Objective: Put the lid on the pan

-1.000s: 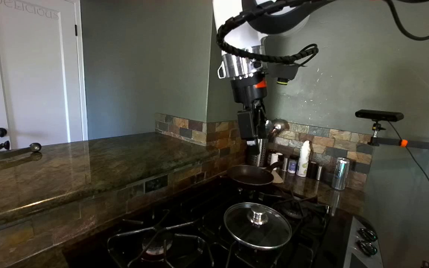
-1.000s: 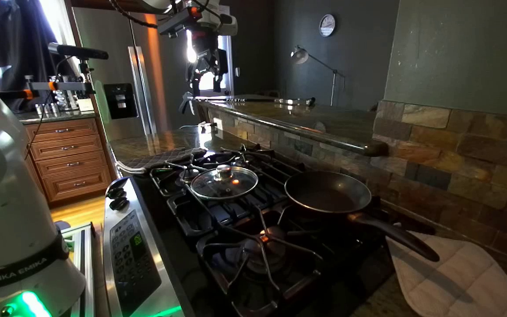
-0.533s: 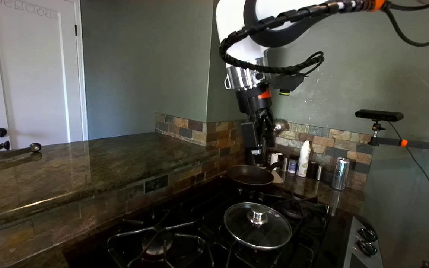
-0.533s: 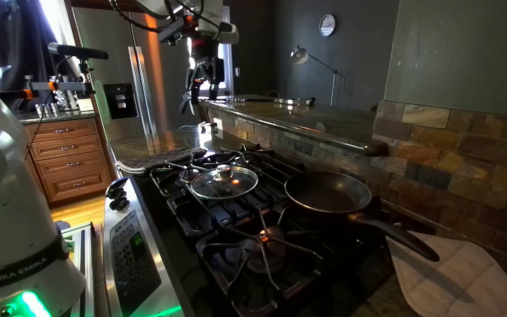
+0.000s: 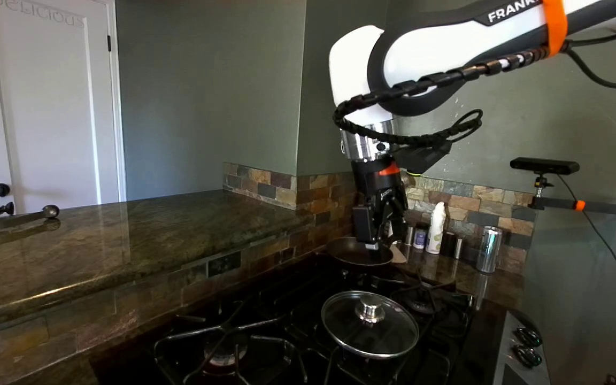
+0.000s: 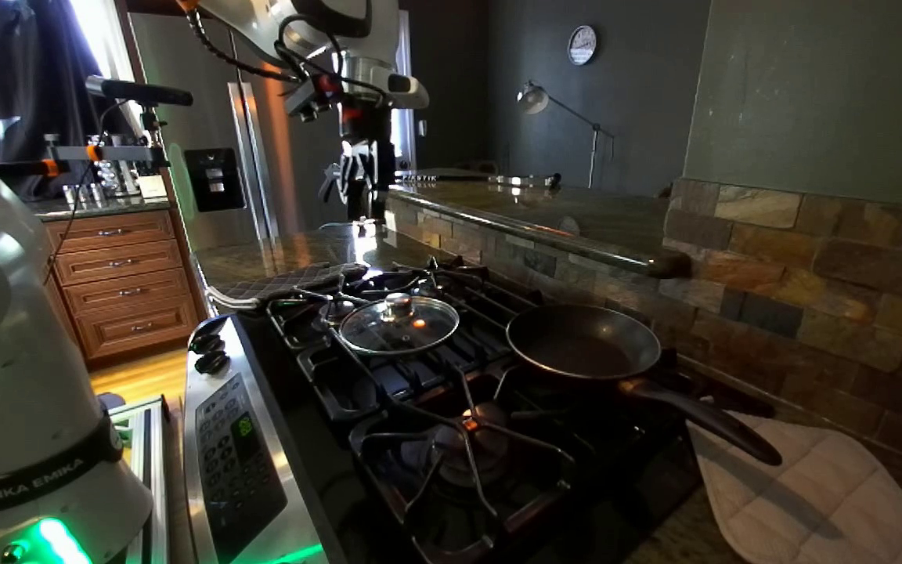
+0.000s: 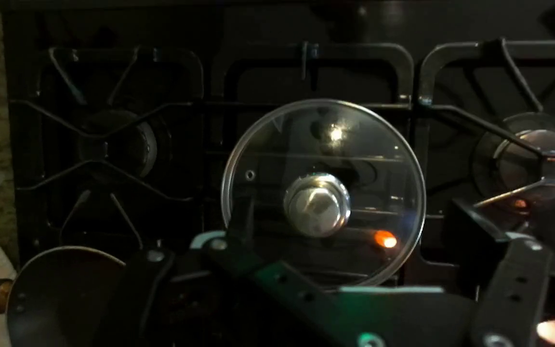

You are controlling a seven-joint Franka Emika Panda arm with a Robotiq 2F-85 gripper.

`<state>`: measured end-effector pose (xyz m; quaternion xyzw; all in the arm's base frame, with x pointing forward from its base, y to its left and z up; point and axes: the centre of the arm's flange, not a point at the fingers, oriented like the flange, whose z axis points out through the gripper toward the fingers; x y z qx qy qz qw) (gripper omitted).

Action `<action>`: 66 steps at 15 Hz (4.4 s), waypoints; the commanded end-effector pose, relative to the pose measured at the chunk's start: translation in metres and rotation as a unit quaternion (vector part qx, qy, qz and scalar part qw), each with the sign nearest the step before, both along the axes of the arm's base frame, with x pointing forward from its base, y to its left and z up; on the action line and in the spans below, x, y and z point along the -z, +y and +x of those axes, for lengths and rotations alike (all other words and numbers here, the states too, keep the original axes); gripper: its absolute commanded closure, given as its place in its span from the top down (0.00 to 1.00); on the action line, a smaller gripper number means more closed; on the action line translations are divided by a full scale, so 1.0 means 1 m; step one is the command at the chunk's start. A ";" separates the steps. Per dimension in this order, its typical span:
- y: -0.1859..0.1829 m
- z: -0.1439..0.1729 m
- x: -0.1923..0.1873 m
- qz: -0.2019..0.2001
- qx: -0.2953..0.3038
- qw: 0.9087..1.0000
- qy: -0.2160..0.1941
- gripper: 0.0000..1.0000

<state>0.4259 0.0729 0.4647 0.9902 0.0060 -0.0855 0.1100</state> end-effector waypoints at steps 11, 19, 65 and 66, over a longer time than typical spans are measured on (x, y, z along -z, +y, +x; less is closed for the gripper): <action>-0.050 -0.033 0.068 0.107 0.032 0.986 -0.123 1.00; -0.058 -0.027 0.097 0.102 0.053 0.987 -0.112 1.00; -0.050 -0.002 0.132 0.095 0.043 0.987 -0.120 0.90; -0.049 -0.001 0.132 0.095 0.042 0.987 -0.120 0.88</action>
